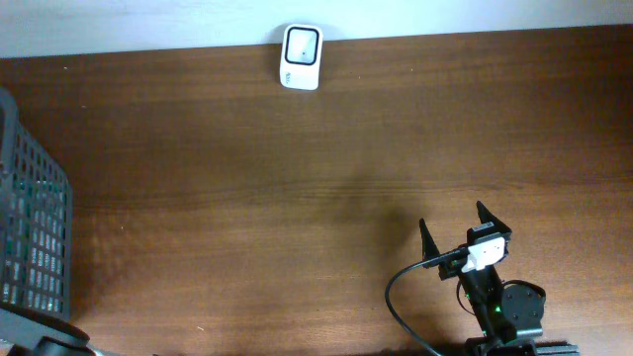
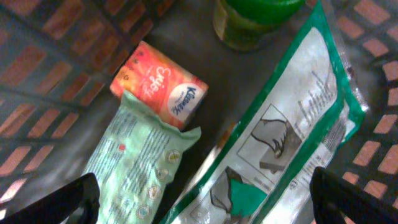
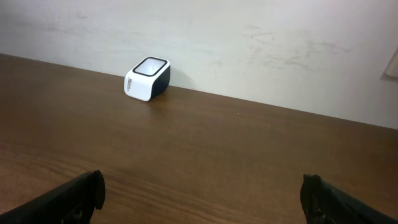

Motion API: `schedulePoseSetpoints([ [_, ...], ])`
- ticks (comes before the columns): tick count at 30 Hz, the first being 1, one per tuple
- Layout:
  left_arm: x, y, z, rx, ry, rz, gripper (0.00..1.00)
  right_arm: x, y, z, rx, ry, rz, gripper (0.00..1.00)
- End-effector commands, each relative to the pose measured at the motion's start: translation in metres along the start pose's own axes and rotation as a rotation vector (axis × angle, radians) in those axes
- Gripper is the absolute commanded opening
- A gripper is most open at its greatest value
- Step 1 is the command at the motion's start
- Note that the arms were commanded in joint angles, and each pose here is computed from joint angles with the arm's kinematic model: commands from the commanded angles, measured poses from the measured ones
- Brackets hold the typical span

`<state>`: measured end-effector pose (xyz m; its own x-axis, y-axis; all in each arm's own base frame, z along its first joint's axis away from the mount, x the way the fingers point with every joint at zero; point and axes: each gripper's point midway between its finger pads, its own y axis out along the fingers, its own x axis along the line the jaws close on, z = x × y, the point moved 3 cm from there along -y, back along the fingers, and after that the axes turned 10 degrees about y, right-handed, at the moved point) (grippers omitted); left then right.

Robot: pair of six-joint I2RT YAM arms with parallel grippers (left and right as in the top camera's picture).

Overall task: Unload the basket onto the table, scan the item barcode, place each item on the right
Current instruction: 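Reach the left gripper into the grey basket and grasp the green glove packet, then carry the green packet out and drop it on the table center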

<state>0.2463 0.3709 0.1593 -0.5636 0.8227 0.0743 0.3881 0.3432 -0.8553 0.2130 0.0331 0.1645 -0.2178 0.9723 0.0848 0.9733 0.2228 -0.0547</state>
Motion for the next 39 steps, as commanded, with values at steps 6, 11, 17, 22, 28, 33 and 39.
schedulePoseSetpoints([
  [6,-0.026,0.052,0.018,0.070,0.106,0.134,0.94,0.003,0.000,0.002,0.004,0.007,-0.019,0.99],
  [11,-0.054,0.077,0.028,0.133,0.144,0.190,0.71,0.003,0.000,0.002,0.004,0.007,-0.019,0.98],
  [17,-0.061,0.075,0.026,0.136,0.156,0.198,0.06,0.003,0.000,0.002,0.004,0.008,-0.019,0.98],
  [22,-0.051,0.032,-0.015,0.015,0.169,0.140,0.00,0.003,0.000,0.002,0.004,0.007,-0.019,0.98],
  [28,-0.039,-0.078,-0.089,-0.294,0.132,0.019,0.00,0.003,0.000,0.002,0.004,0.008,-0.019,0.98],
  [33,-0.040,-0.190,-0.127,-0.618,-0.057,-0.023,0.00,0.003,0.000,0.002,0.004,0.008,-0.019,0.98],
  [39,-0.113,-0.291,-0.125,-0.811,-0.174,0.272,0.00,0.003,0.000,0.002,0.004,0.008,-0.019,0.98],
])
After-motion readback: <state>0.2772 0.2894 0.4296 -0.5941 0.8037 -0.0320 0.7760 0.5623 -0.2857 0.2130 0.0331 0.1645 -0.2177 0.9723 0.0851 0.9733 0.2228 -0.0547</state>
